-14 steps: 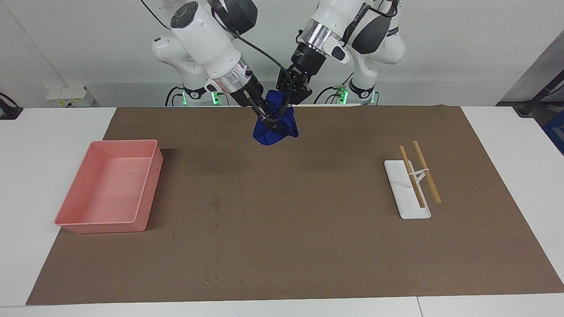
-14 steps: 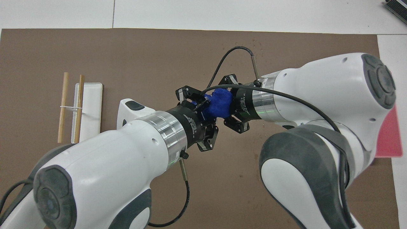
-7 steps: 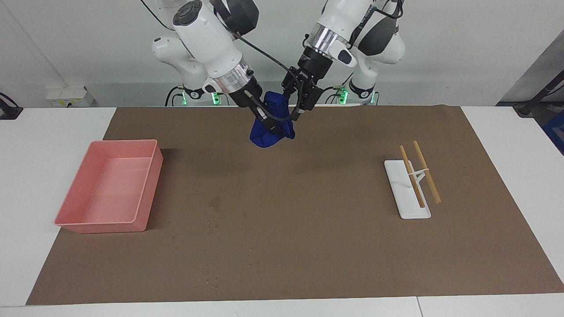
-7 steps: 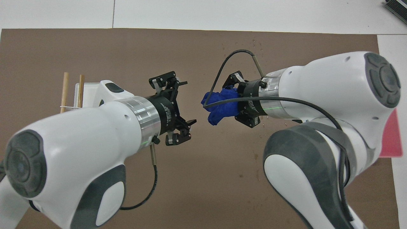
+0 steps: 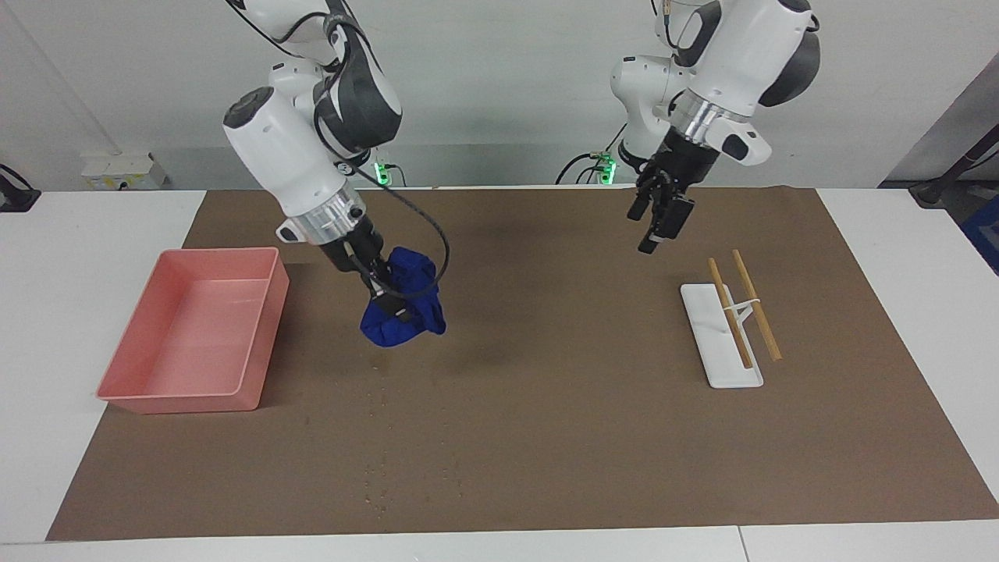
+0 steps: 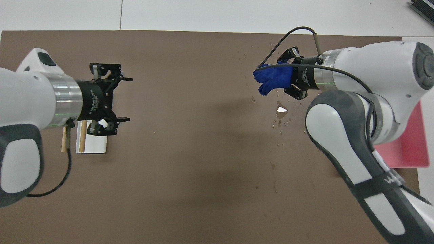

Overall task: Wipe water with towel using both arms
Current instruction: 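Pull the cloth away with the right gripper while the left gripper retracts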

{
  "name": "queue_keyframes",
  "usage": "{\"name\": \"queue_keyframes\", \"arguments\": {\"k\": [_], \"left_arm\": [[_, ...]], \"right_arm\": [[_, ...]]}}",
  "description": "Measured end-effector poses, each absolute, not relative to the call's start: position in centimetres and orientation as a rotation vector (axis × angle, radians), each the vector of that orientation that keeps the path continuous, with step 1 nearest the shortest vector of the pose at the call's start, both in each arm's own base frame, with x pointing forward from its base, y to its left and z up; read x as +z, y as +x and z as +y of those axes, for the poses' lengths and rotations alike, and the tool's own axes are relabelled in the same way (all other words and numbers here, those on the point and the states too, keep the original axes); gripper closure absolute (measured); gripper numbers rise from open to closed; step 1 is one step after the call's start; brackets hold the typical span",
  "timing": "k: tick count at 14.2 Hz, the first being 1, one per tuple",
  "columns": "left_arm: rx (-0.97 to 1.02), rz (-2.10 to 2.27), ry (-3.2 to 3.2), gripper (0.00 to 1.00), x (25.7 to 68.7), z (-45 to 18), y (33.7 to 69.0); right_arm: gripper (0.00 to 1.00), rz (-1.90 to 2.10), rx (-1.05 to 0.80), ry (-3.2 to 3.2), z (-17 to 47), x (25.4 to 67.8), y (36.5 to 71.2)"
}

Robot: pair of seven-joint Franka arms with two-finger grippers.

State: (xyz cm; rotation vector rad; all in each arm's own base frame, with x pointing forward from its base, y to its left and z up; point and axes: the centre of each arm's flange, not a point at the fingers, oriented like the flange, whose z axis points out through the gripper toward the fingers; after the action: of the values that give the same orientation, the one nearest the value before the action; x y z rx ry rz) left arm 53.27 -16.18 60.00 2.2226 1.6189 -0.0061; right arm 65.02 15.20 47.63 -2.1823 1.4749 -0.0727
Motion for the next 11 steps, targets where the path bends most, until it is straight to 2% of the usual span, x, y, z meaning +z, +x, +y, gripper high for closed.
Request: {"name": "queue_keyframes", "arguments": {"k": [3, 7, 11], "left_arm": [[0.043, 1.444, 2.376, 0.00, 59.6, -10.8, 54.2], [0.135, 1.197, 2.671, 0.00, 59.0, -7.8, 54.0], [0.107, 0.755, 2.916, 0.00, 58.7, -3.8, 53.2]], "right_arm": [[0.82, 1.482, -0.142, -2.196, 11.3, 41.5, 69.0], [0.82, 1.451, -0.198, -2.230, 8.5, 35.1, 73.2], [0.82, 1.418, -0.199, -2.263, 8.7, 30.9, 75.1]]}}
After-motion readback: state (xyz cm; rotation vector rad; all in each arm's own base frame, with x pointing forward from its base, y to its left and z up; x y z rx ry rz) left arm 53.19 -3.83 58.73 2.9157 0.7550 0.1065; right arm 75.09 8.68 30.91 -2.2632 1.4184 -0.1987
